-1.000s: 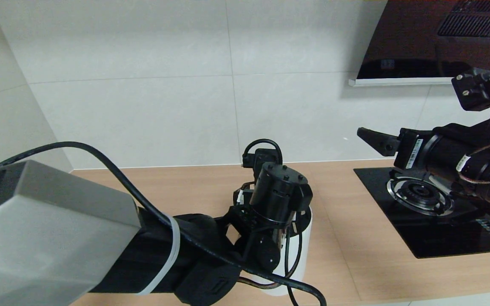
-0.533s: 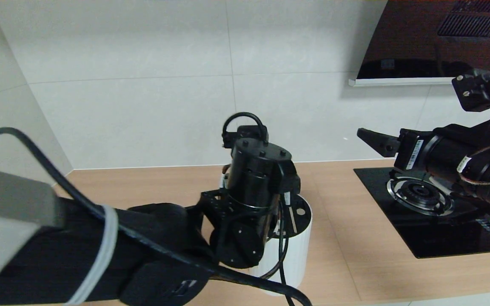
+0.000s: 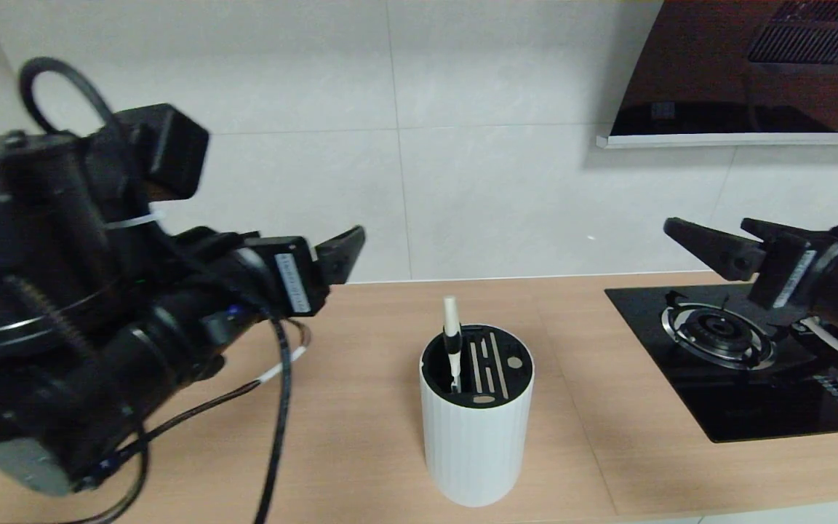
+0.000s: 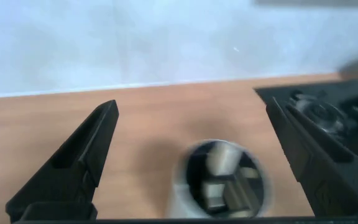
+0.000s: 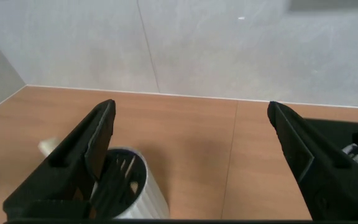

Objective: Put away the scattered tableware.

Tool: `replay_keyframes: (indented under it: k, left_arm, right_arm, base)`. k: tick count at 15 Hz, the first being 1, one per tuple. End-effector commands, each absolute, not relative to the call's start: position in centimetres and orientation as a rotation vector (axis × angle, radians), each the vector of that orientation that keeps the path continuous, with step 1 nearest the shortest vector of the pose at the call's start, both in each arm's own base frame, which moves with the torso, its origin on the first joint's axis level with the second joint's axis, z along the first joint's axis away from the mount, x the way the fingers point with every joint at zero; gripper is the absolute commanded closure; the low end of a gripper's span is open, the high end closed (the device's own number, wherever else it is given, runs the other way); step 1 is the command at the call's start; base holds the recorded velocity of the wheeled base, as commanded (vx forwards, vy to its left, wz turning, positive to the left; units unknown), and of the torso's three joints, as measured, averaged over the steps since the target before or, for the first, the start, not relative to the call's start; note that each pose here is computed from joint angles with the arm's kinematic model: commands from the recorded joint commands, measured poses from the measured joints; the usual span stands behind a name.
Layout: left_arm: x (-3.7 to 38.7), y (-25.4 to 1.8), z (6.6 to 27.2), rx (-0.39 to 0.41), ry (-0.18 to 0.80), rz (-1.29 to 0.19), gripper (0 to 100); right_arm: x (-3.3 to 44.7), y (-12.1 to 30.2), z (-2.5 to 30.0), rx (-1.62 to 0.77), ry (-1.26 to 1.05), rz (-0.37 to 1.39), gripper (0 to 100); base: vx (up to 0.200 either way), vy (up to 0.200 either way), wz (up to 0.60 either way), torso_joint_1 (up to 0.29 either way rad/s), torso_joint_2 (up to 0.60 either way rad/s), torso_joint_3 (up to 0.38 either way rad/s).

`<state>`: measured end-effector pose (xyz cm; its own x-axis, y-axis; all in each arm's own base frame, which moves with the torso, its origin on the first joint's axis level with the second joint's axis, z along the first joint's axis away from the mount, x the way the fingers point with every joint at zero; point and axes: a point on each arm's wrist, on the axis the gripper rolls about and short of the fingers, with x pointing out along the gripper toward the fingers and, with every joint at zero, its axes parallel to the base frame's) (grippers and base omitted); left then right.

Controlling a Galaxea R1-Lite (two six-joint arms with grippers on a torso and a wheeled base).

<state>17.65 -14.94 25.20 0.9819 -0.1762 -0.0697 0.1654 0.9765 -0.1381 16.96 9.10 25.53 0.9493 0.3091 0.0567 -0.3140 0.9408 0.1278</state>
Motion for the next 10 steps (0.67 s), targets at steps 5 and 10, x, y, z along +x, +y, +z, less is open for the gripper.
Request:
replay_keyframes:
  k: [5, 10]
  left_arm:
    - [6.9, -2.6, 20.8, -0.072, -0.047, 0.025, 0]
    - [-1.9, 1.5, 15.9, -0.007, -0.082, 0.125, 0]
  right_arm:
    - [3.6, 1.2, 20.4, 0.113, -0.164, 0.231, 0]
    - [-4.2, -1.6, 14.9, 0.101, -0.186, 0.085, 0]
  base:
    - [0.0, 0.0, 0.0, 0.0, 0.0, 0.0]
    - [0.0, 0.0, 0.0, 0.0, 0.0, 0.0]
